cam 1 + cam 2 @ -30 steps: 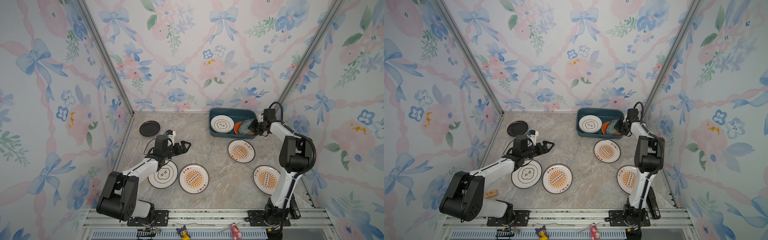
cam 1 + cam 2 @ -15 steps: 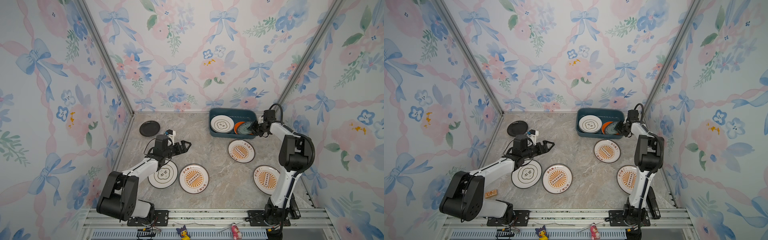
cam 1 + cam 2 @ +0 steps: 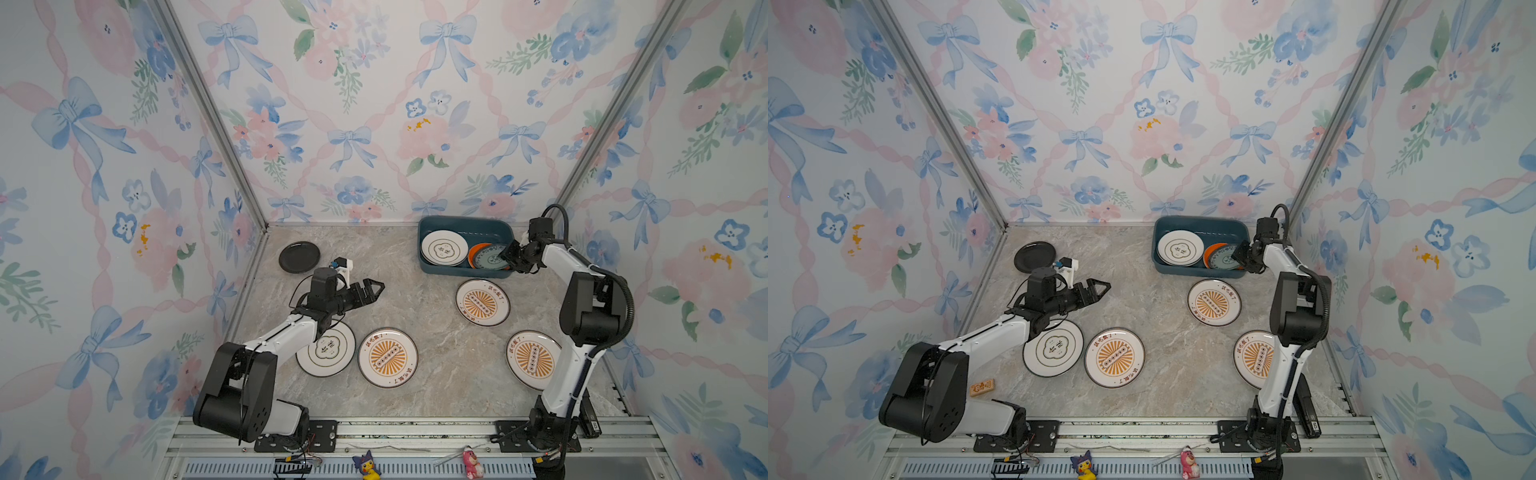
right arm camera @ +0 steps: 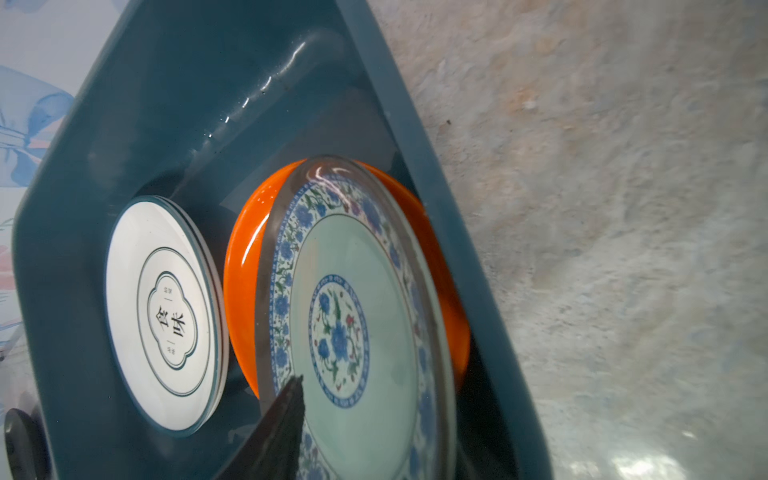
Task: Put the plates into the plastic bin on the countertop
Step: 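Lower the floral plate into the bin with the right gripper while the left withdraws, then release the floral plate with the right gripper while the left reaches the sunburst plate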
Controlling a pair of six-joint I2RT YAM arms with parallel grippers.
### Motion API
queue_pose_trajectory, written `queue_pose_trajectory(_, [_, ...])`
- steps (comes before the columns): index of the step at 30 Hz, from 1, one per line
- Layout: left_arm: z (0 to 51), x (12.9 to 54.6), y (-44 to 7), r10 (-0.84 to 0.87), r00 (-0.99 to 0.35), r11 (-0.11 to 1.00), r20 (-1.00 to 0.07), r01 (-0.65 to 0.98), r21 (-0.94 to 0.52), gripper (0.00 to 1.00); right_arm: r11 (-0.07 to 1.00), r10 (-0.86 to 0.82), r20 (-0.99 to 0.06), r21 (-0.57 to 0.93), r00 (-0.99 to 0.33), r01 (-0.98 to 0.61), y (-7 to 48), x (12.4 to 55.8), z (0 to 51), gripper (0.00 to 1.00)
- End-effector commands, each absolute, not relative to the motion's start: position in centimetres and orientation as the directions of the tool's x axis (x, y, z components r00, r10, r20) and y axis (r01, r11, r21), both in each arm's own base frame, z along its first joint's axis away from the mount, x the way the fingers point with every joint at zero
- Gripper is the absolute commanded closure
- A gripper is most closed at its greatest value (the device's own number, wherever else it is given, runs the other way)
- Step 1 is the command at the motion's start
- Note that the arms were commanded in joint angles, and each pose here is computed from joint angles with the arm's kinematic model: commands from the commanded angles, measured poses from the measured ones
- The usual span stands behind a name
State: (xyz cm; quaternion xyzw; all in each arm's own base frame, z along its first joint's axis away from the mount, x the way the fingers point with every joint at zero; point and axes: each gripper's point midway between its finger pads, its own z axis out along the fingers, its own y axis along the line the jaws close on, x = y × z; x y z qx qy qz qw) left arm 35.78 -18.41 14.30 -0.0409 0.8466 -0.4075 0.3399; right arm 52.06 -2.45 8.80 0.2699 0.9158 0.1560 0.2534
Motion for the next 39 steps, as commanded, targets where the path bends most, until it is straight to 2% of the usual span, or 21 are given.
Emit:
queue_pose_trajectory(1, [15.3, 36.3, -19.0, -0.348, -0.756, 0.648, -0.555, 0.234, -0.725, 0.02, 0.831, 0.551, -0.372, 0.325, -0.747, 0.45, -3.5, 50.1, 9.2, 0.5])
queue_pose_trajectory(14, [15.8, 35.7, -21.1, -0.31, -0.766, 0.633, -0.563, 0.276, -0.724, 0.02, 0.849, 0.528, -0.424, 0.257, -0.736, 0.461, -4.7, 48.5, 12.2, 0.5])
queue_pose_trajectory(19, [16.7, 35.4, -24.9, -0.251, -0.774, 0.613, -0.581, 0.337, -0.715, 0.02, 0.86, 0.507, -0.491, 0.231, -0.708, 0.455, -5.3, 47.3, 15.7, 0.5])
queue_pose_trajectory(27, [15.0, 34.5, -33.1, -0.134, -0.816, 0.576, -0.562, 0.397, -0.714, 0.02, 0.881, 0.47, -0.569, 0.259, -0.675, 0.396, -4.0, 43.6, 20.2, 0.49])
queue_pose_trajectory(32, [12.8, 33.7, -37.7, -0.066, -0.845, 0.554, -0.531, 0.411, -0.723, 0.03, 0.888, 0.459, -0.569, 0.284, -0.682, 0.361, -3.0, 41.0, 20.3, 0.48])
queue_pose_trajectory(39, [9.2, 33.1, -42.2, 0.002, -0.877, 0.544, -0.48, 0.404, -0.736, 0.1, 0.891, 0.452, -0.572, 0.313, -0.684, 0.328, -2.0, 38.7, 20.4, 0.48])
